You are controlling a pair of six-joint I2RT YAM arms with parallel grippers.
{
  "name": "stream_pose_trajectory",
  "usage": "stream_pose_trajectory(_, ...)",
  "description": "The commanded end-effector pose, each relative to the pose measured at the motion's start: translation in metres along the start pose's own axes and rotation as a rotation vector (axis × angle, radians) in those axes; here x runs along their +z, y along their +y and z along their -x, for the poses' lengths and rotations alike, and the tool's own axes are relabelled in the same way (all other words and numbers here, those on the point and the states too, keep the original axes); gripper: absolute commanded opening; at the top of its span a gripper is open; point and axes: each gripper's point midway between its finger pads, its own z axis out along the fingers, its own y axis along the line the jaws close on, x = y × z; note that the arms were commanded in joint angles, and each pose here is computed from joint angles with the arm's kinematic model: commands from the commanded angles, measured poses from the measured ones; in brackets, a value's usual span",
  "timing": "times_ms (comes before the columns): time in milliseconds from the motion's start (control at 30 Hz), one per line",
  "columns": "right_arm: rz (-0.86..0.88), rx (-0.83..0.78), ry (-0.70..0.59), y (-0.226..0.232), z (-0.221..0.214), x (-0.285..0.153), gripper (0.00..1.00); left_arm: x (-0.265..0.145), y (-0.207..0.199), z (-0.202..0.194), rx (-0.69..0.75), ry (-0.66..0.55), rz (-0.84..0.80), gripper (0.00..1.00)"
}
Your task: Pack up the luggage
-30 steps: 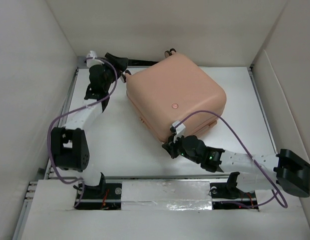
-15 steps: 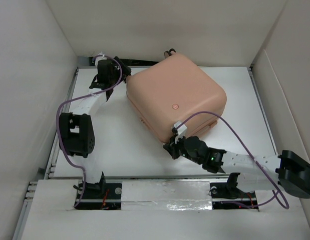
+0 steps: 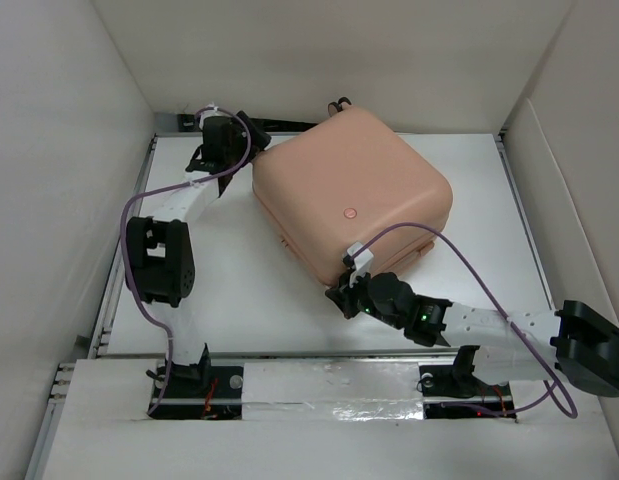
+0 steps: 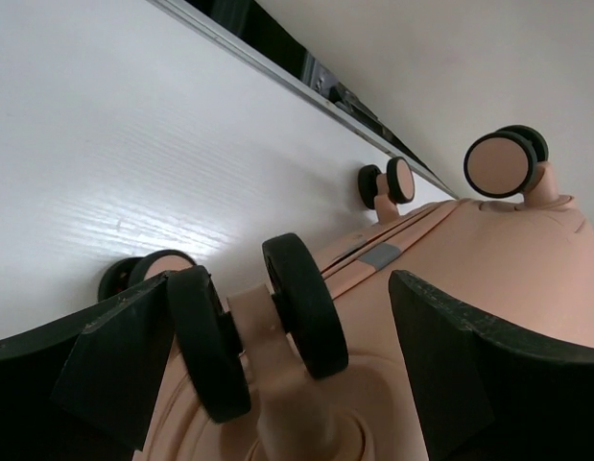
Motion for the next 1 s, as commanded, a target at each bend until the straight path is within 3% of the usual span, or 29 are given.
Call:
stream_pose_trajectory(0,0.179,0.056,-0.183,0.047,0.056,-0.007,0.0,0.001,-0.041,0.012,-0.029,-0.015,-0.119,0.86)
stream_pose_trajectory(133,0.174,0.058,-0.177,0.046,0.054,-0.006,0.0,0.01,-0.044,0.008,-0.069,-0.006,-0.148,0.8)
stream_pose_trajectory(233,0.166,0.065,-0.175,0.044,0.052,-0.007,0.0,0.016,-0.044,0.004,-0.1,-0.011,-0.176,0.66)
stream_pose_trajectory(333,0.148,0.066,-0.186,0.04,0.055,-0.01,0.0,0.013,-0.04,0.008,-0.135,-0.042,-0.232,0.37)
stream_pose_trajectory(367,0.15,0.069,-0.19,0.04,0.056,-0.012,0.0,0.008,-0.034,0.004,-0.139,-0.034,-0.246,0.14)
stream_pose_trajectory(433,0.153,0.071,-0.208,0.039,0.063,-0.015,0.0,0.003,-0.035,0.01,-0.138,-0.072,-0.284,0.0)
stream_pose_trajectory(633,0.116,0.073,-0.249,0.013,0.082,-0.022,0.0,-0.029,-0.007,0.005,-0.102,-0.165,-0.268,0.0)
stream_pose_trajectory(767,0.043,0.045,-0.287,-0.021,0.103,-0.034,0.0,-0.083,-0.001,-0.011,-0.146,-0.236,-0.344,0.0)
stream_pose_trajectory(900,-0.016,0.008,-0.327,-0.058,0.131,-0.05,0.0,-0.124,0.01,-0.071,-0.142,-0.187,-0.374,0.0)
stream_pose_trajectory(967,-0.018,-0.016,-0.325,-0.063,0.137,-0.051,0.0,-0.147,0.004,-0.08,-0.148,-0.186,-0.413,0.0)
